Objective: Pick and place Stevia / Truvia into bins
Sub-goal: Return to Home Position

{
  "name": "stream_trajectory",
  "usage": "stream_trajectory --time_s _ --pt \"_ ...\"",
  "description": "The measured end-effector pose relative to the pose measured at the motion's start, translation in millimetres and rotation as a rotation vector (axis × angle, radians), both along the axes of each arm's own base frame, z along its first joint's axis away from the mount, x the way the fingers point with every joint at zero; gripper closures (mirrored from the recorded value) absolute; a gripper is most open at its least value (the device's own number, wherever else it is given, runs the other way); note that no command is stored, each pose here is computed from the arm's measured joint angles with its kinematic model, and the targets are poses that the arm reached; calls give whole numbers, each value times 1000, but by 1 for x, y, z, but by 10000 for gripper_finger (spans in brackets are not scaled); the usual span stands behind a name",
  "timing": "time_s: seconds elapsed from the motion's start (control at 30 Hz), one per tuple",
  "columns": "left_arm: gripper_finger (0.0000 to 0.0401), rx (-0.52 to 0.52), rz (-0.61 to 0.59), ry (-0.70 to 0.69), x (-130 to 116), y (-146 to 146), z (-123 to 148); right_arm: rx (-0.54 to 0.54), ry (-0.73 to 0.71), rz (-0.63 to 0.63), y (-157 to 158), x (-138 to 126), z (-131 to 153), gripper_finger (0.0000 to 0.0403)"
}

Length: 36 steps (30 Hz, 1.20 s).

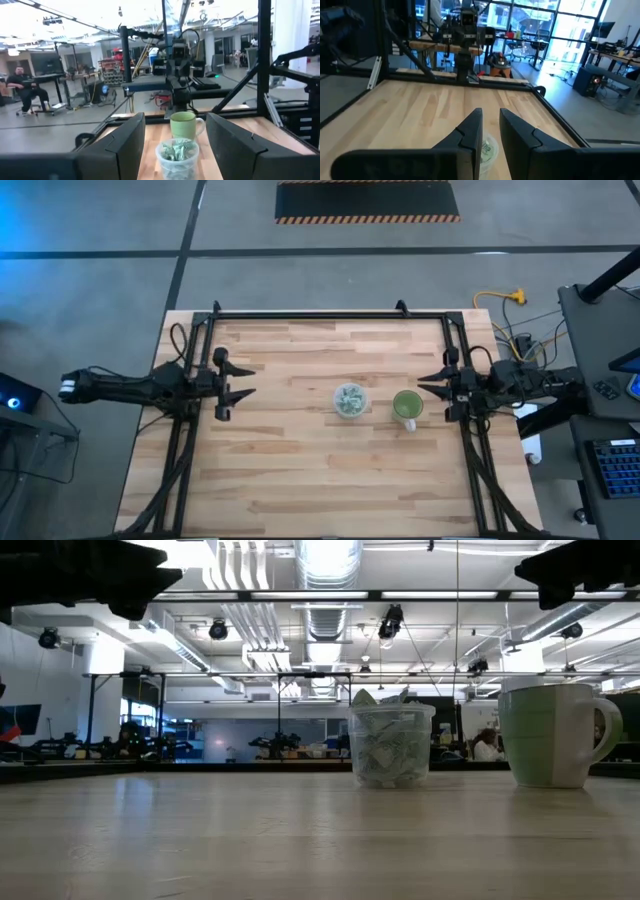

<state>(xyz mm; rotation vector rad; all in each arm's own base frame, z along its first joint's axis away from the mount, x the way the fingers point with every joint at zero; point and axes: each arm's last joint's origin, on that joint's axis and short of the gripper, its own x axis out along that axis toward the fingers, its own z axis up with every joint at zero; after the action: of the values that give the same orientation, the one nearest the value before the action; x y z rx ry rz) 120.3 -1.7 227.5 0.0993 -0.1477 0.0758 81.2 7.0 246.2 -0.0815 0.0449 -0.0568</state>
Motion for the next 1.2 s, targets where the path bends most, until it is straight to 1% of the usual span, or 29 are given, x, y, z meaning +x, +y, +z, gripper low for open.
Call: stream_trajectory --time_s 0.07,0.2,0.3,0.47,0.7,0.8,0.87,0.9,1.03,1.2 --pt "206 7 1 21 0 0 -3 -11 10 0 0 0 -1 346" --pt "206 58 16 78 1 0 -9 -24 64 -2 0 0 -8 346" --pt "206 88 87 77 0 2 -10 -20 68 11 0 1 -10 346" --pt "206 96 215 49 -6 6 -14 15 75 87 3 2 -13 346" --pt "206 96 238 -6 -15 8 -29 16 80 94 4 7 -25 346" --pt "206 90 255 6 -18 8 -43 18 106 83 4 9 -35 346" --pt "206 76 256 -14 -20 9 -42 25 109 47 3 11 -41 346" --pt "206 70 254 3 -21 9 -44 23 105 23 3 11 -43 346" --pt "206 63 258 -23 -25 9 -43 2 96 -49 -1 10 -53 346" --pt "206 66 257 2 -24 9 -45 -11 28 -15 -3 3 -51 346"
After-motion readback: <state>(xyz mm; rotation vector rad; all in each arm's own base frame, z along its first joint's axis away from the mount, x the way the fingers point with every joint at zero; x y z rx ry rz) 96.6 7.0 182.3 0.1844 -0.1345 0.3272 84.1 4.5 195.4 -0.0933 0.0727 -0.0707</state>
